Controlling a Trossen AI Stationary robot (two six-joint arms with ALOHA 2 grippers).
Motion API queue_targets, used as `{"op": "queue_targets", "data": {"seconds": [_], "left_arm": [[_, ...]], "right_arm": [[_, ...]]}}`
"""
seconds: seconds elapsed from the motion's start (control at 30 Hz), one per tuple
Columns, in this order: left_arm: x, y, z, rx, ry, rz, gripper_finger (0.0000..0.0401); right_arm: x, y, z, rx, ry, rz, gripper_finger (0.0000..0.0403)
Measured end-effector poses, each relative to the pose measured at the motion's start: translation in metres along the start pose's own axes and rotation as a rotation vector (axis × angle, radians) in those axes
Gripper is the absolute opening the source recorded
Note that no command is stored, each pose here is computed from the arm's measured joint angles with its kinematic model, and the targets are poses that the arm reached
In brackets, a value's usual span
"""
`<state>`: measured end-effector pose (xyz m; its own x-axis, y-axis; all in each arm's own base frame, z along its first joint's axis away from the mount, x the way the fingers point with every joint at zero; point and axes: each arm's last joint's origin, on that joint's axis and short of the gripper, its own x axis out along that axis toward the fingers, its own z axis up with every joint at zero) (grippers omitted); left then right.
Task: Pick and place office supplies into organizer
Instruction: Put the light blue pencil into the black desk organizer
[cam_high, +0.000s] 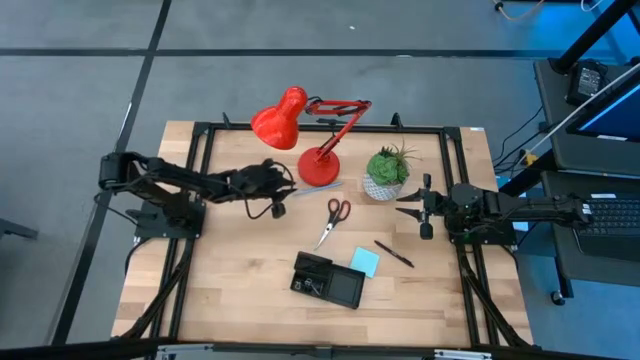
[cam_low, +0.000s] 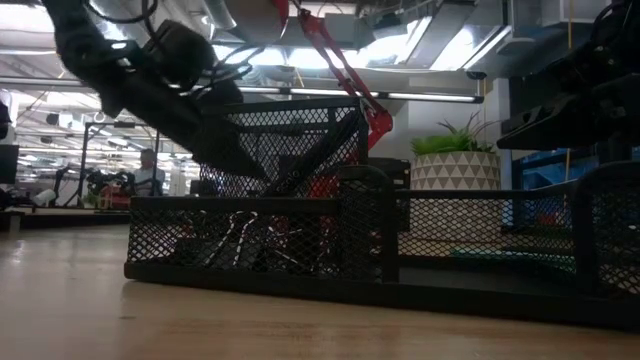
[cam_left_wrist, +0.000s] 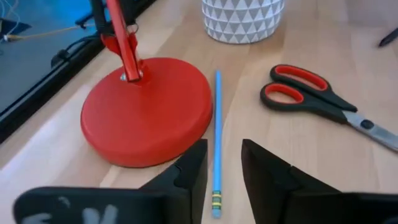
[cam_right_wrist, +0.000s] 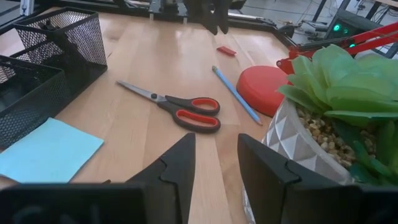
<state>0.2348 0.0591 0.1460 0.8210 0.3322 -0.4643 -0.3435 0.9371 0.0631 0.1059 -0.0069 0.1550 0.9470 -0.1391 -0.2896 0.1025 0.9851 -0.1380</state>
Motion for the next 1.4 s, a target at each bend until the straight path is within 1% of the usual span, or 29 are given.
{"op": "queue_targets", "data": {"seconds": [0.13,0.2,0.3,0.37,0.47,0.57,0.77,0.97,1.07,1.2,1.4], "left_arm": [[0.0,0.0,-0.009,0.005,-0.021,0.002,0.0114],[0.001,0.0,-0.011,0.019,-0.023,0.002,0.0126],[0.005,0.0,-0.014,0.01,-0.018,0.007,0.0144],[0.008,0.0,-0.018,0.013,-0.001,0.037,0.0155],[0.014,0.002,-0.028,0.012,0.054,0.113,0.017],[0.019,0.0,-0.037,-0.022,0.091,0.089,0.0178],[0.032,-0.003,-0.049,-0.02,0.087,0.079,0.018],[0.042,-0.005,-0.061,-0.03,0.099,0.08,0.018],[0.045,-0.005,-0.066,-0.059,0.115,0.083,0.018],[0.045,-0.005,-0.068,-0.085,0.124,0.088,0.018],[0.045,-0.005,-0.068,-0.086,0.126,0.087,0.0179]], "right_arm": [[0.0,0.0,0.0,0.0,0.0,-0.001,0.0123],[0.0,0.0,0.0,0.0,0.0,-0.001,0.0123],[0.0,0.0,0.0,0.0,-0.002,-0.001,0.0123],[0.0,0.0,0.0,0.003,-0.002,-0.001,0.0123],[0.0,0.0,0.0,0.004,-0.002,-0.002,0.0123],[0.0,0.0,0.0,0.007,-0.001,-0.012,0.0123],[0.0,-0.002,0.0,0.031,0.002,-0.061,0.0123],[0.0,-0.002,0.0,0.033,0.001,-0.064,0.0123],[0.0,-0.002,0.0,0.033,0.001,-0.064,0.0123],[0.0,-0.002,0.001,0.033,-0.002,-0.064,0.0123],[0.0,-0.002,0.001,0.033,-0.005,-0.064,0.0123]]}}
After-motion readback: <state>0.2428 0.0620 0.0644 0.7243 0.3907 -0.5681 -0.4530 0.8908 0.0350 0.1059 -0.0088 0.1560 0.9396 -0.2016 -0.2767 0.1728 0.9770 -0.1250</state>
